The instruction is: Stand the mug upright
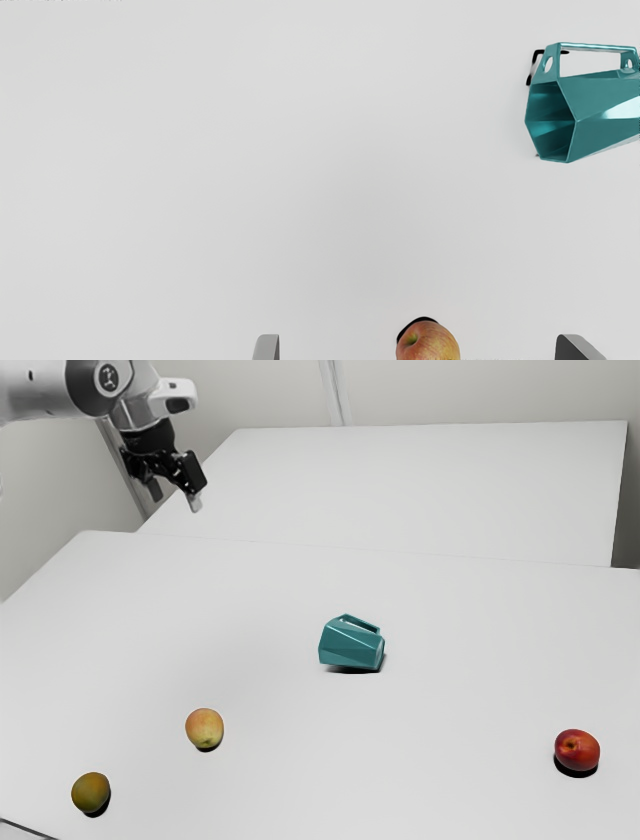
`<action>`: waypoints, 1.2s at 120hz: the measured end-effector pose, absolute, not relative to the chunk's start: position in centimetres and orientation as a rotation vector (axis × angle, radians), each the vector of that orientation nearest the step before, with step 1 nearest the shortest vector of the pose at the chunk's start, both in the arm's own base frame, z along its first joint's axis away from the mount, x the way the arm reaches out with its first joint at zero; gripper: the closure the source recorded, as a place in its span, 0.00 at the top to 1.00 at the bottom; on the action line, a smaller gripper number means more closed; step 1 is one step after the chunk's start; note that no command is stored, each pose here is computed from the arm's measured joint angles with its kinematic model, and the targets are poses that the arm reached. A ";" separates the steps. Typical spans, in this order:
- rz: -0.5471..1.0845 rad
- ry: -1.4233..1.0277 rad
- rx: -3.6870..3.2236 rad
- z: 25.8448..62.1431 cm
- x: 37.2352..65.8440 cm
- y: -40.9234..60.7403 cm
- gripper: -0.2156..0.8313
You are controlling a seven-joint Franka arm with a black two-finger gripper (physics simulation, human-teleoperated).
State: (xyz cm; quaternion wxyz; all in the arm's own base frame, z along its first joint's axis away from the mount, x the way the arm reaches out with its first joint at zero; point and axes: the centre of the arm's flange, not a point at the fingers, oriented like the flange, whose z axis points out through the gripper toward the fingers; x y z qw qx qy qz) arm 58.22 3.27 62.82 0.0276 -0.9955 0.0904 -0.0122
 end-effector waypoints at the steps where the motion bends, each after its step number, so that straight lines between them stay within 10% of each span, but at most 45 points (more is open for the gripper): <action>1: -0.037 0.282 -3.074 62.8 58.2 3.2 0.79; 59: 0.196 0.164 -3.552 51.3 54.7 3.4 0.79; 102: 0.393 -0.058 -3.830 38.8 57.4 -1.7 0.79; 144: 0.225 -0.079 -3.915 33.6 61.9 -3.2 0.79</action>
